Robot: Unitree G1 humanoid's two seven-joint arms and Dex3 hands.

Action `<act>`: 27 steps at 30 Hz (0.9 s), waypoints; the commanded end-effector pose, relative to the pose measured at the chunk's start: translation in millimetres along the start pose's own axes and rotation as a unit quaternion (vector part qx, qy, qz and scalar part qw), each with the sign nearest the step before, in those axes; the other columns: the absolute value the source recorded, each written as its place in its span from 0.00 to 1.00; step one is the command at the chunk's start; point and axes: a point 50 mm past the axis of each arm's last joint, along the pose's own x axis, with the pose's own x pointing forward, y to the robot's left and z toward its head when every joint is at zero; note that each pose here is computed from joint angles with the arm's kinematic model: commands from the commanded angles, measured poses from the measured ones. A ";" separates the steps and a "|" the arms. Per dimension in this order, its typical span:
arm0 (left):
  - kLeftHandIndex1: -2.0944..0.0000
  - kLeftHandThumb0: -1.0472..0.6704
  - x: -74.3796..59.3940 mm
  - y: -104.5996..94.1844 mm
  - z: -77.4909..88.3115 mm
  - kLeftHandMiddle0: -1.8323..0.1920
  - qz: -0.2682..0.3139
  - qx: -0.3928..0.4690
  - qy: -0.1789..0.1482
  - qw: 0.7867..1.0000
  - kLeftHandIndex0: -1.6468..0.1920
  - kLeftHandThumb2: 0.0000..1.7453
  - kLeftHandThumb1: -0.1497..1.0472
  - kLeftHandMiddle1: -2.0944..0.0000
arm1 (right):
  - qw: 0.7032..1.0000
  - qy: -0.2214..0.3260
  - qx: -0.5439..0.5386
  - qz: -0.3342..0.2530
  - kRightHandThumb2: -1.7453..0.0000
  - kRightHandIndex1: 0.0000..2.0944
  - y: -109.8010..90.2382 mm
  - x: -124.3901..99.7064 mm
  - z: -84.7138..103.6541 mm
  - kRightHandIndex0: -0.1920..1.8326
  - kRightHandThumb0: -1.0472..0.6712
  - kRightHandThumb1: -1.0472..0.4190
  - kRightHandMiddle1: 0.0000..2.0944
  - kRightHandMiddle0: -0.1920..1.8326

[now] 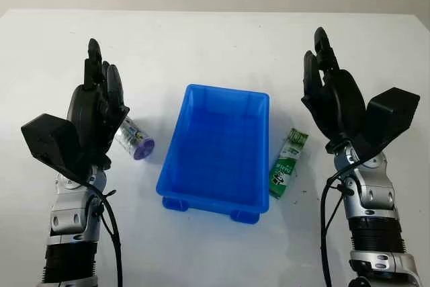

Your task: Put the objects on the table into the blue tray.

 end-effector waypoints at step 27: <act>1.00 0.17 -3.8 1.2 0.9 1.00 0.001 0.005 -0.002 1.000 1.00 0.40 1.00 1.00 | 0.913 -0.014 -0.400 0.074 0.97 0.08 -65.4 -12.0 113.0 0.29 0.27 0.14 0.05 0.29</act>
